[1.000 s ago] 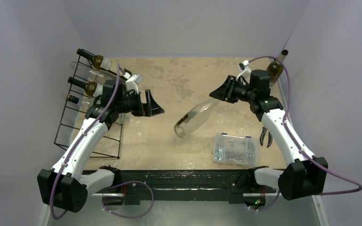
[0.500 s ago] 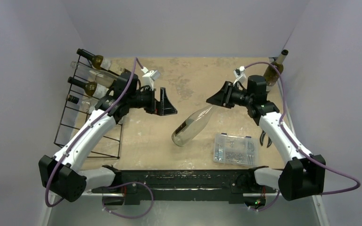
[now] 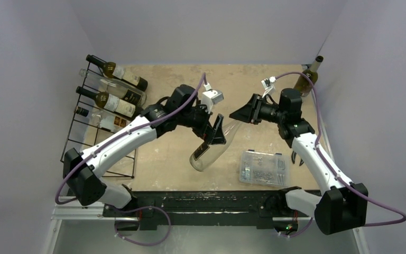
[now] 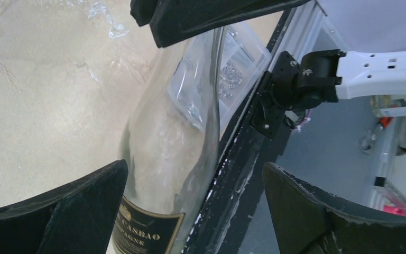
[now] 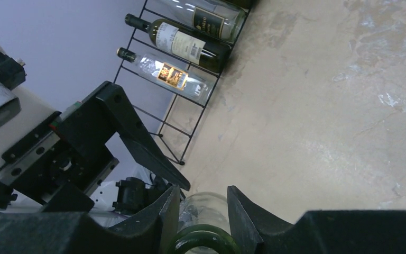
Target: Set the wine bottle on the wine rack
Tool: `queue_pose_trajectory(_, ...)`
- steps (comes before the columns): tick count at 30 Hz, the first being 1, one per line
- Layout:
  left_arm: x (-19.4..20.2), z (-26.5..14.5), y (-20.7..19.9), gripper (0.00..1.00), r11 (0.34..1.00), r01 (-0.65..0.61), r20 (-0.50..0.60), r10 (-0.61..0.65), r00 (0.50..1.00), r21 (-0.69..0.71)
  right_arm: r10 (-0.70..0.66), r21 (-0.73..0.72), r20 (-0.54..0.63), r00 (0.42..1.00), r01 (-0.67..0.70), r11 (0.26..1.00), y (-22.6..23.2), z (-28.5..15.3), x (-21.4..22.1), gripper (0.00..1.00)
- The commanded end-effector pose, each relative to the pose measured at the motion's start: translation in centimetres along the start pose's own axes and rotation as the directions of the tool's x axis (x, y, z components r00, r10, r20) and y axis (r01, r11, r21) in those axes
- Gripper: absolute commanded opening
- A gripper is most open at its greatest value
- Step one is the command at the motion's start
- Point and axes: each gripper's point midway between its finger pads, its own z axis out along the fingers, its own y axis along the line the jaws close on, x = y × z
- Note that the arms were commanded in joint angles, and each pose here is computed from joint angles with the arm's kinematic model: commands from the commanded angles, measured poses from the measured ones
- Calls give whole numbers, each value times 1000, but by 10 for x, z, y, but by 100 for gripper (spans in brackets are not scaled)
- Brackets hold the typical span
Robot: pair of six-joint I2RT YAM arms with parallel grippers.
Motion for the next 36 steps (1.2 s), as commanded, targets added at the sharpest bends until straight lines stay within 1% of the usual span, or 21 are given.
queue_pose_trajectory(1,-26,6,-1,100,983,-141,64,149,987,-114,-47,-196,-1,999,46,980,62,-16,-10,0)
queue_pose_trajectory(7,-24,24,-1,100,954,-220,21,229,973,-202,-61,-213,-7,998,58,975,67,-20,-7,0)
queue_pose_trajectory(10,-20,33,1,100,946,-232,6,239,971,-226,-64,-218,-9,998,60,974,68,-21,-5,0)
queue_pose_trajectory(13,-17,41,3,100,951,-204,22,215,976,-232,-64,-221,-11,998,60,973,70,-23,-4,0)
queue_pose_trajectory(15,-13,46,3,100,958,-181,34,193,981,-223,-65,-223,-11,998,61,973,71,-24,-4,0)
queue_pose_trajectory(19,-10,59,-8,100,979,-136,59,147,987,-152,-71,-227,-5,997,68,972,74,-25,-5,0)
queue_pose_trajectory(22,-4,68,-16,100,988,-114,47,119,992,-103,-70,-229,-6,998,67,971,75,-25,-6,0)
queue_pose_trajectory(30,8,77,-14,100,990,-103,21,105,994,-101,-70,-230,-1,998,68,971,77,-26,-7,0)
queue_pose_trajectory(33,11,78,-11,94,988,-99,12,101,995,-119,-70,-229,2,998,68,971,77,-26,-8,0)
queue_pose_trajectory(36,10,77,-7,83,985,-99,20,103,995,-140,-68,-227,4,998,67,972,77,-26,-7,0)
